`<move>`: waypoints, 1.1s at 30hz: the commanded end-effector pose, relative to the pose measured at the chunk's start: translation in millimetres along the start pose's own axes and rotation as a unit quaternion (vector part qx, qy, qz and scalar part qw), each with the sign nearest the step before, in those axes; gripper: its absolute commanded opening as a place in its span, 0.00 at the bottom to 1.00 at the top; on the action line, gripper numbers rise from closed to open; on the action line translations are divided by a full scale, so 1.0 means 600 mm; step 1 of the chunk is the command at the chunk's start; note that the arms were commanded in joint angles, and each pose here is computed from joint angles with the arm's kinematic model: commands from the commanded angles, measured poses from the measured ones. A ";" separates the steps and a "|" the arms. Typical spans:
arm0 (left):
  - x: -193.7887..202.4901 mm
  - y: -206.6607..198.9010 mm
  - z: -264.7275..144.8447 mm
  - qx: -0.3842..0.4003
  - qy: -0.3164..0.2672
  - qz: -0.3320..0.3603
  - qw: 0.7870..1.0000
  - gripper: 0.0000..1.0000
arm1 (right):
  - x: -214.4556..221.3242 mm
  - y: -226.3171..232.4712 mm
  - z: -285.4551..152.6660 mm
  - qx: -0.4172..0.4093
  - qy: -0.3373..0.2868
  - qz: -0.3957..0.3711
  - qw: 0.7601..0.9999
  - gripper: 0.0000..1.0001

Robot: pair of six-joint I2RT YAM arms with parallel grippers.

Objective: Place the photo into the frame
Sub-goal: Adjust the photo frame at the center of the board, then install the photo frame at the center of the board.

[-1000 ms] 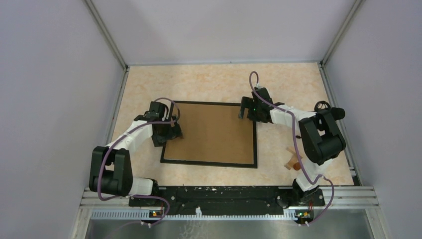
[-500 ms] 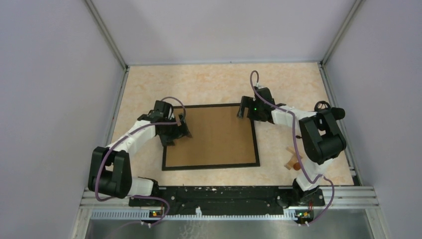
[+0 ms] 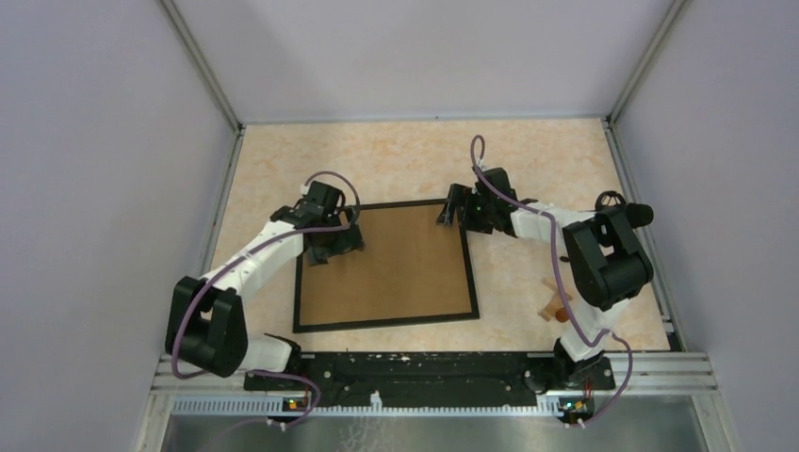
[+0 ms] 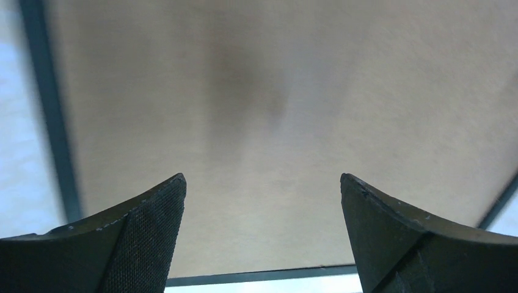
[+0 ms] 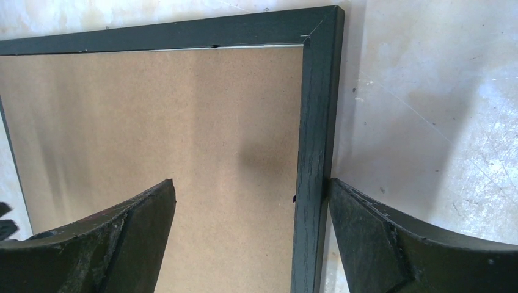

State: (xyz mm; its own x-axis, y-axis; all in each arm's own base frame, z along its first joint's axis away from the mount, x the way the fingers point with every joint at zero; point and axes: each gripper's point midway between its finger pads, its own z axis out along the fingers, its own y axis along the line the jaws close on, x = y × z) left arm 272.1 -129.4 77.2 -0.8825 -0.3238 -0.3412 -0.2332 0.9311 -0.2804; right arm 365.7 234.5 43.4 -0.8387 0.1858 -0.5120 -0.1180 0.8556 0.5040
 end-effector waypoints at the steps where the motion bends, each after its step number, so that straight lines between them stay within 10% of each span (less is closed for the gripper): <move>1: -0.036 0.091 -0.068 -0.139 -0.086 -0.010 0.987 0.99 | 0.058 -0.039 0.000 0.044 0.050 0.023 0.998 0.93; 16: -0.035 0.209 -0.026 -0.057 -0.095 -0.222 0.969 0.99 | 0.056 -0.033 -0.005 0.026 0.053 0.020 0.998 0.95; 25: -0.030 0.084 0.002 0.171 -0.052 -0.209 0.962 0.99 | 0.029 -0.030 0.008 0.032 0.060 0.012 0.998 0.98; 33: -0.071 0.052 0.004 0.052 -0.047 -0.094 0.993 0.99 | -0.003 -0.076 0.001 0.105 0.041 0.010 0.994 0.99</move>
State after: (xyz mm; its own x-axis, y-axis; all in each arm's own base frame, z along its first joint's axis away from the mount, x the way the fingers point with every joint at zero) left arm 274.6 -73.3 42.4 -0.7649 -0.5867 -0.2661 -0.4377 0.7763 -0.4536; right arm 402.3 203.4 42.5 -0.8168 0.2038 -0.5397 -0.0425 0.9118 0.4085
